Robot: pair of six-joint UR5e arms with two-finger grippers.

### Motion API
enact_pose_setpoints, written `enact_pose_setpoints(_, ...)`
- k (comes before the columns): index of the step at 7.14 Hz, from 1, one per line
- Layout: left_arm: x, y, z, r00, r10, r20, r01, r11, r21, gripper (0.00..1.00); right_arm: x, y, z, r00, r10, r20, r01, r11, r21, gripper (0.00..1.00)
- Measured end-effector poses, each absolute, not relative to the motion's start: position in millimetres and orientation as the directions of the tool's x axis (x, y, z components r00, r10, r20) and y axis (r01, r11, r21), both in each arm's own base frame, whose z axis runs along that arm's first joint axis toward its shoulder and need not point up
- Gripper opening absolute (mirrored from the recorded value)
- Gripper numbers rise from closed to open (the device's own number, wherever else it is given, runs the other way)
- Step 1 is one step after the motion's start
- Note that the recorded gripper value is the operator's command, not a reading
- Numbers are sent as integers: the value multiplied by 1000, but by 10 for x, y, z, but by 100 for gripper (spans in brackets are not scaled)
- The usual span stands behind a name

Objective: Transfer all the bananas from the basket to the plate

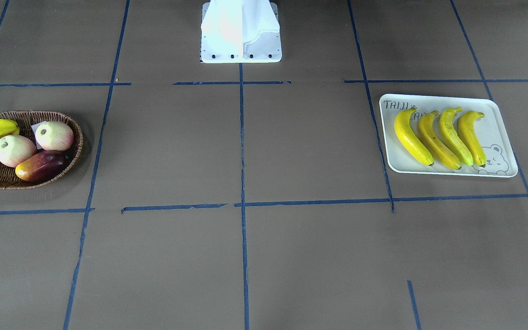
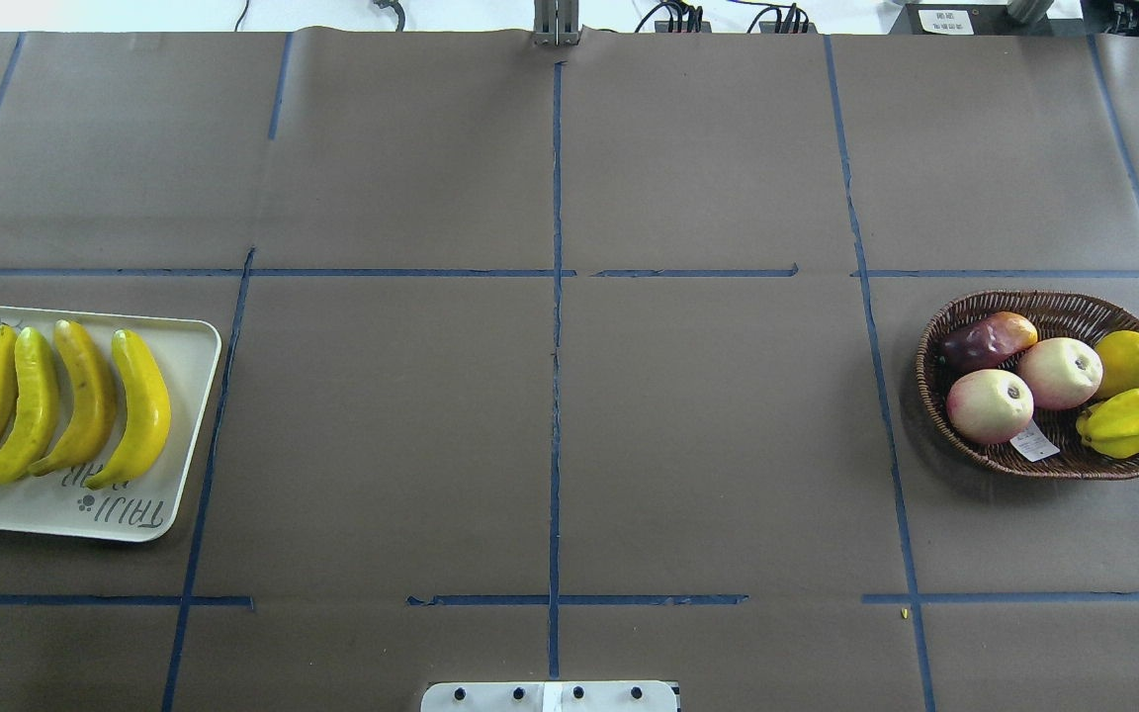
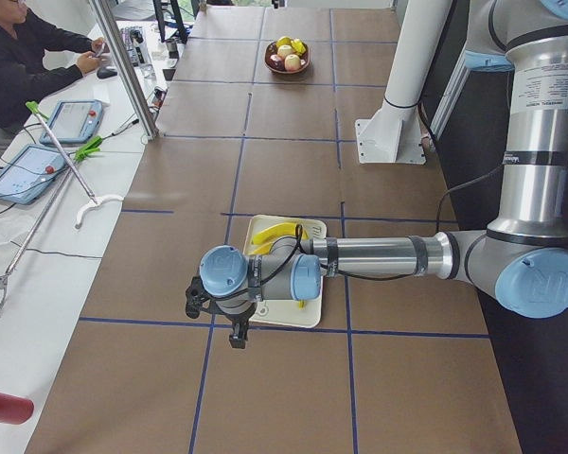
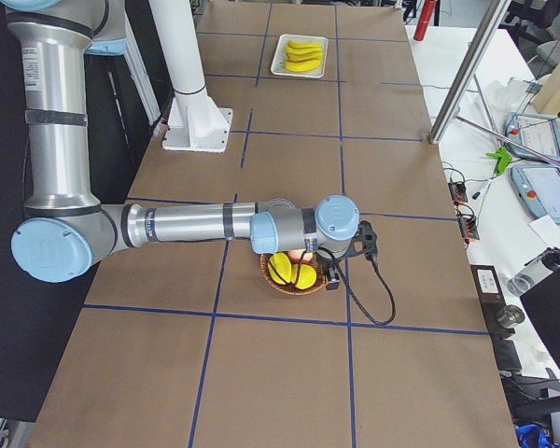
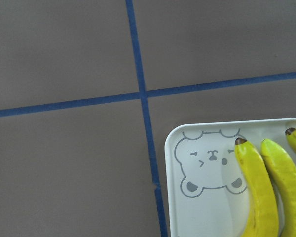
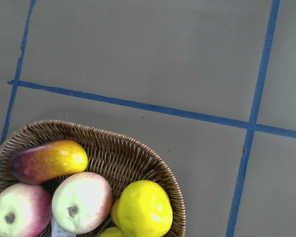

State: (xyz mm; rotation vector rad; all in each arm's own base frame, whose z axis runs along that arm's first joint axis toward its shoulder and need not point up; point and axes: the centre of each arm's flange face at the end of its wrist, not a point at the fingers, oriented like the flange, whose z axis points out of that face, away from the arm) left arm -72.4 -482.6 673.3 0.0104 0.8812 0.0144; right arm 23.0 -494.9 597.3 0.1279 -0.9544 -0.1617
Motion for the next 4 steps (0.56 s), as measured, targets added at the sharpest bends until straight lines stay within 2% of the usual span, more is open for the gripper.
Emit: enact_pose_setpoints(4, -744, -4774, 6760, 646, 6, -763, 2, 1000, 10, 100, 335, -4893, 6199, 618, -155, 771, 70, 987, 142, 100)
